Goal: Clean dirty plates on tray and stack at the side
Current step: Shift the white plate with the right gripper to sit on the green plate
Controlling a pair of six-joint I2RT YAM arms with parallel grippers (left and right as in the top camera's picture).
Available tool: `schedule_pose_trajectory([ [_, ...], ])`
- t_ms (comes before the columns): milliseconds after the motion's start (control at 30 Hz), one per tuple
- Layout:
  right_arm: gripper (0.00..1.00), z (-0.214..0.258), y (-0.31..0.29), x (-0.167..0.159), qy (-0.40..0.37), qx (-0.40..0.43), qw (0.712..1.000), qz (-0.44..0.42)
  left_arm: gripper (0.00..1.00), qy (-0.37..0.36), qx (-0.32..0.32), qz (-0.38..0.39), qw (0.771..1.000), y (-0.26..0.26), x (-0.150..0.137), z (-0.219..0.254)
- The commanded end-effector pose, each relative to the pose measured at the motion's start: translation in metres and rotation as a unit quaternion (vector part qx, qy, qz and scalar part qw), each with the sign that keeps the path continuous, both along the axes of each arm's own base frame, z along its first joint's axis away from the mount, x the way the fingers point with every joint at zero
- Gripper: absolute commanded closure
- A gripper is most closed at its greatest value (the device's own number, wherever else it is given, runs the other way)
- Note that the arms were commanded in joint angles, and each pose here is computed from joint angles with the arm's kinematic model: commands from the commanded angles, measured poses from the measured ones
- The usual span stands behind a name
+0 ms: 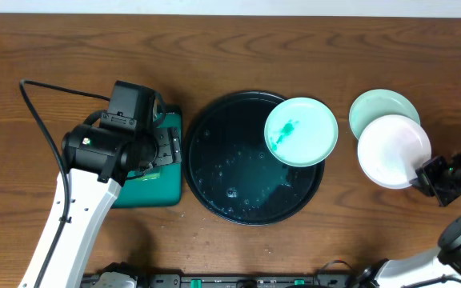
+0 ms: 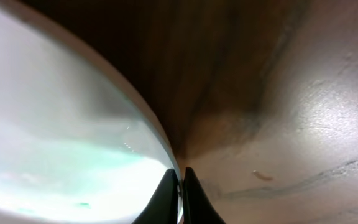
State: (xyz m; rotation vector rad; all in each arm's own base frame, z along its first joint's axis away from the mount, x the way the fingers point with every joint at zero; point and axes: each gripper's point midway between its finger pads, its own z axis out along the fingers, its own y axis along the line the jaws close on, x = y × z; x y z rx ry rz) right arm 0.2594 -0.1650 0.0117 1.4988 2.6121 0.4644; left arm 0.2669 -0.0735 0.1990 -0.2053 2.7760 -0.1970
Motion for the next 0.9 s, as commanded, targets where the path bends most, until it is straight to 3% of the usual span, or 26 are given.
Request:
schedule_pose_trajectory([
  [0, 0.98, 0.028, 0.002, 0.015, -0.046, -0.022, 0.999, -0.001, 0.19, 0.007, 0.009, -0.003, 1.000, 0.002, -0.001, -0.006],
  [267, 0.99, 0.065, -0.004, 0.023, -0.081, -0.058, 0.994, -0.052, 0.19, 0.007, 0.009, -0.003, 1.000, 0.002, -0.001, -0.006],
  [567, 0.99, 0.060, -0.006, 0.025, -0.059, -0.072, 0.992, -0.086, 0.19, 0.007, 0.009, -0.003, 1.000, 0.002, -0.001, -0.006],
  [867, 0.99, 0.039, 0.011, 0.051, -0.049, -0.074, 0.992, -0.084, 0.19, 0.007, 0.009, -0.003, 1.000, 0.002, -0.001, -0.006],
])
